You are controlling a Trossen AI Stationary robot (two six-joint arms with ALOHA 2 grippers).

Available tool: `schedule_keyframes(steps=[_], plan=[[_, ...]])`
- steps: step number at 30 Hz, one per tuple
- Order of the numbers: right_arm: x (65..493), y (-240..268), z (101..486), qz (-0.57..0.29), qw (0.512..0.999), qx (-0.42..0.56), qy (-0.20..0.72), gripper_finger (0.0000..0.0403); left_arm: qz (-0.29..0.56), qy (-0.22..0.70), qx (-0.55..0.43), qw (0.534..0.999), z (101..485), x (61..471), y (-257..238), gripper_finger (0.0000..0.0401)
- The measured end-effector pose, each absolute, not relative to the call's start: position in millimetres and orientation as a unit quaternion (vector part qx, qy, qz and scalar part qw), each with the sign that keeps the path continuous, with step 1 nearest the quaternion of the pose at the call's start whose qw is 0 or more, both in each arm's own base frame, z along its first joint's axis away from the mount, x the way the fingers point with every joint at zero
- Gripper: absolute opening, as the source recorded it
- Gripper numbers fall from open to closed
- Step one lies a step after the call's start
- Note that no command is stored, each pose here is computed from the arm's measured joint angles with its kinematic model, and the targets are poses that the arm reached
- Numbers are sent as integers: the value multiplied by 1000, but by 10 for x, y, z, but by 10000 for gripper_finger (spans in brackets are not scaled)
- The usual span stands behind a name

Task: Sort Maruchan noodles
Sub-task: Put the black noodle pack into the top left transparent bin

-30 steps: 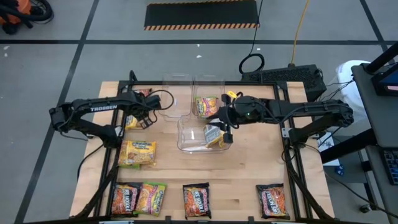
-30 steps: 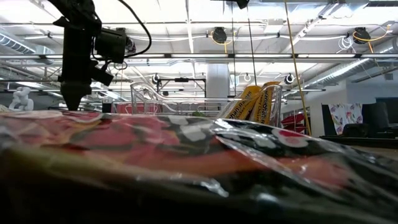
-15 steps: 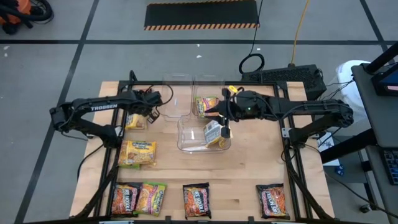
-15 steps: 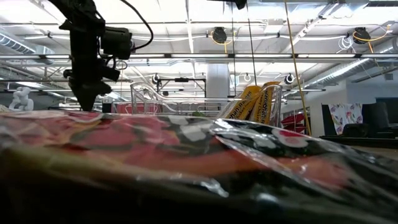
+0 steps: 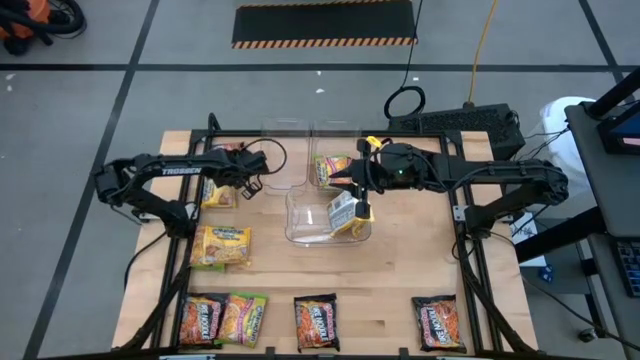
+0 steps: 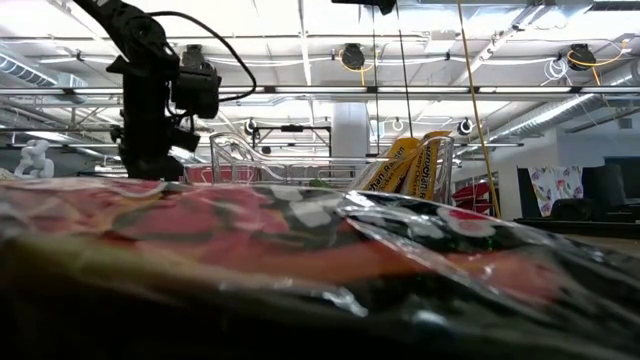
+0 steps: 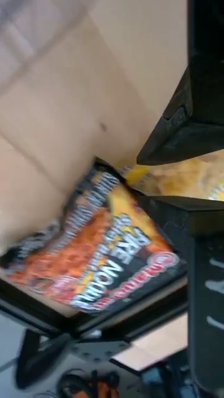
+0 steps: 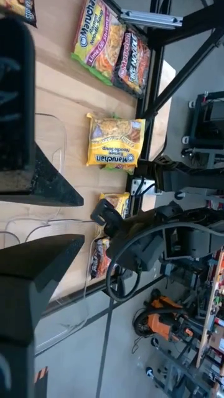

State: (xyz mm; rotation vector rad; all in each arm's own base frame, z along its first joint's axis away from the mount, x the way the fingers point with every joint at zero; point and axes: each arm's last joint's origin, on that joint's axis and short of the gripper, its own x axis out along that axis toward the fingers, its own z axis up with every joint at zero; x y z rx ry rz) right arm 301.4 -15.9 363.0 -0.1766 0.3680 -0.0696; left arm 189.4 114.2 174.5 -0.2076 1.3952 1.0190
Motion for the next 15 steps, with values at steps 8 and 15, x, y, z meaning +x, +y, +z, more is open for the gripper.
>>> schedule_keyframes(steps=[8, 15], plan=[[3014, -159, 3630, -33, 978, -97, 183, 77, 437, 615, -80, 652, 1710, 1936, 1165, 97], [3014, -159, 3630, -33, 978, -98, 183, 77, 424, 637, -70, 640, 1622, 1955, 1181, 97]])
